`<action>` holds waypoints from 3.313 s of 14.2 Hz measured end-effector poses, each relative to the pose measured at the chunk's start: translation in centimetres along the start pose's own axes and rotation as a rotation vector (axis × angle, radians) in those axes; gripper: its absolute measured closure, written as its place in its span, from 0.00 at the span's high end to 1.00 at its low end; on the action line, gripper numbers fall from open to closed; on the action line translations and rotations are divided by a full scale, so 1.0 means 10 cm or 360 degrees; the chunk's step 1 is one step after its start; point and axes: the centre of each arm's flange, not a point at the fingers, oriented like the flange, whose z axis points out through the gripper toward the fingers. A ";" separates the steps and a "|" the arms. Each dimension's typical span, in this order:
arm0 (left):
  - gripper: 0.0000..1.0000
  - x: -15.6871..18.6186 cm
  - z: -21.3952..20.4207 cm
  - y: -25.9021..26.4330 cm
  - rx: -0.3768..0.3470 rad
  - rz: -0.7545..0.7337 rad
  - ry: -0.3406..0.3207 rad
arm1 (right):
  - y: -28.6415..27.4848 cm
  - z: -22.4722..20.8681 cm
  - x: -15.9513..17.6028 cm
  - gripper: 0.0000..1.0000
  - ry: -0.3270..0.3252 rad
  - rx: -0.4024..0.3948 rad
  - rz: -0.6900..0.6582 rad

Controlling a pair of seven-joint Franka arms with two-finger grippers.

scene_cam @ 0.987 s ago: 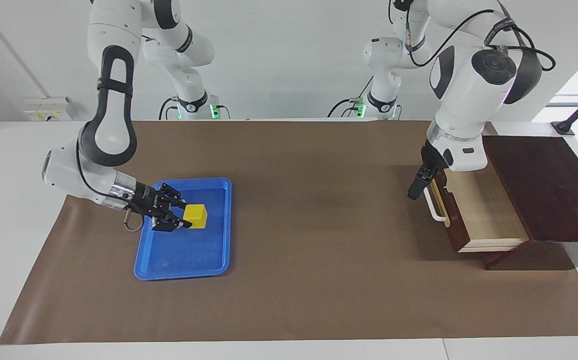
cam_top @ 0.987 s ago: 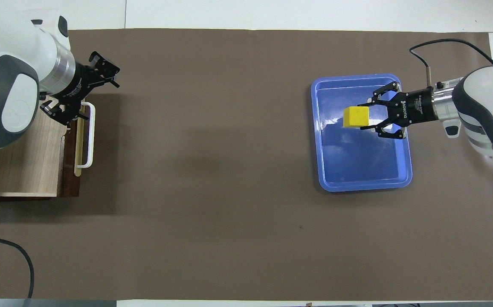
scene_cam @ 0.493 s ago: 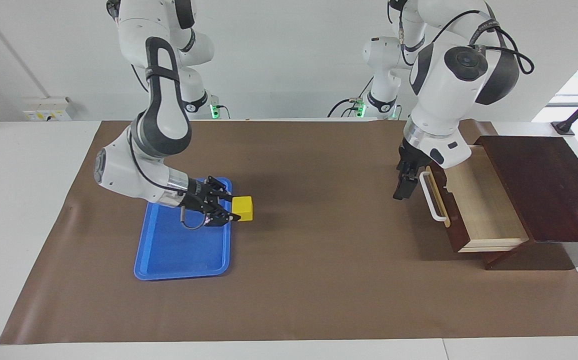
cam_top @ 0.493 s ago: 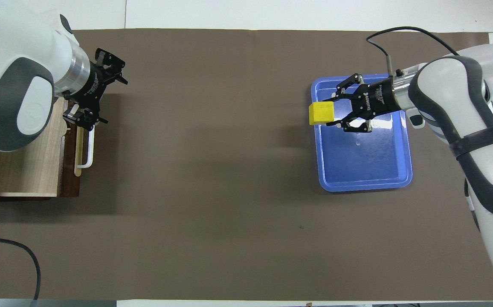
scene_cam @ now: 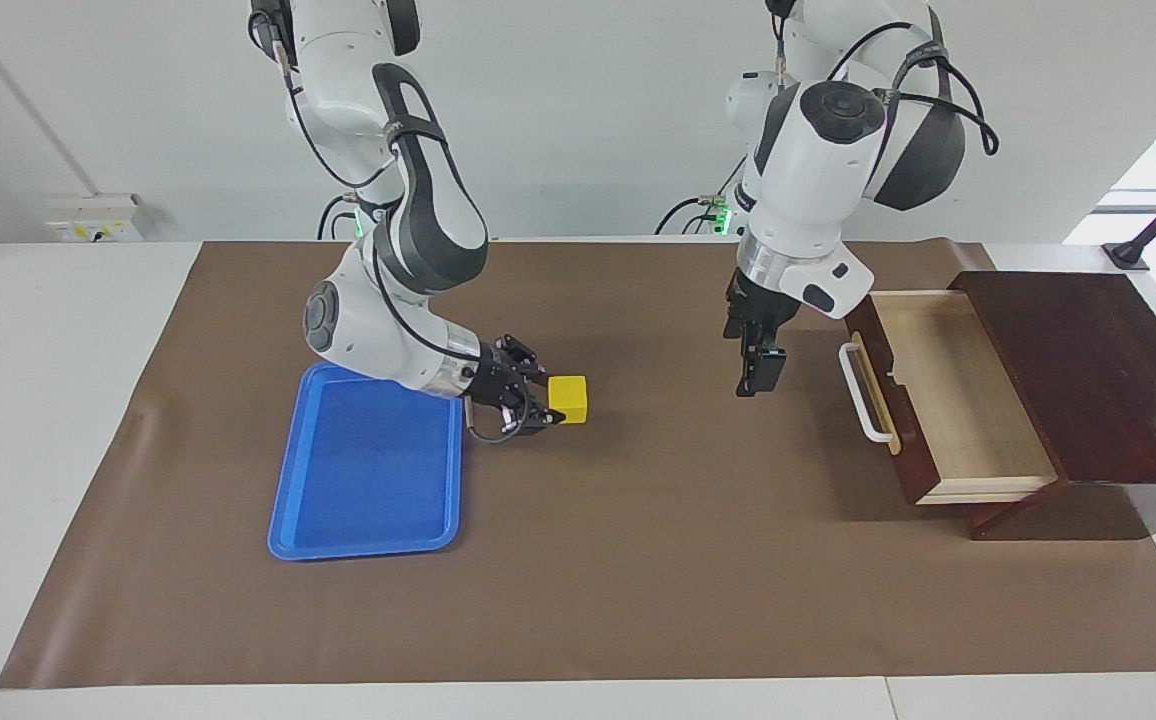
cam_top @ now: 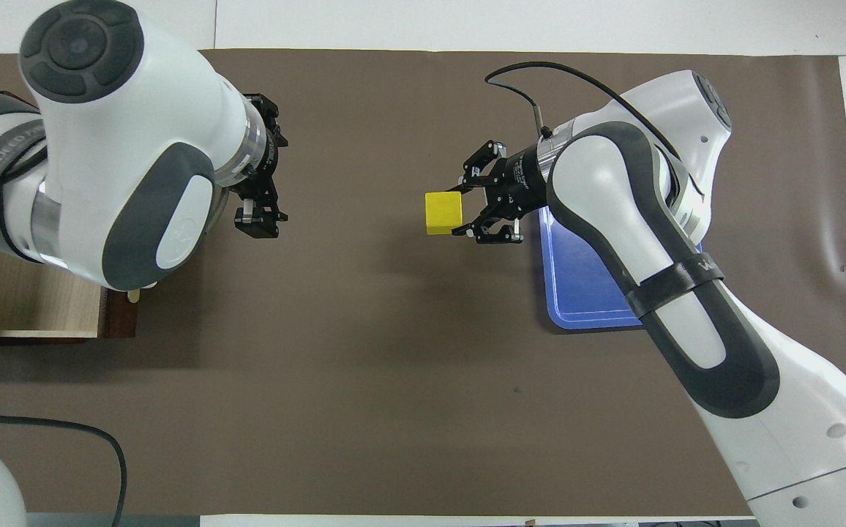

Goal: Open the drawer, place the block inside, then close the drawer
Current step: 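Grasp the yellow block with the left gripper from the right gripper, then open the right gripper and withdraw it while the left gripper carries the block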

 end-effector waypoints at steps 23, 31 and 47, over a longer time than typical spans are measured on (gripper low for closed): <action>0.58 -1.15 1.02 -0.27 0.0123 -0.0163 0.0033 | 0.09 0.40 -0.48 0.56 0.0011 0.0034 0.0058; 0.58 -1.15 1.02 -0.27 0.0122 -0.0162 0.0032 | 0.09 0.40 -0.48 0.56 0.0011 0.0035 0.0058; 0.56 -0.07 0.44 0.06 0.0180 -0.0099 0.0103 | 0.15 -1.11 0.07 1.00 0.0233 0.0053 -0.0121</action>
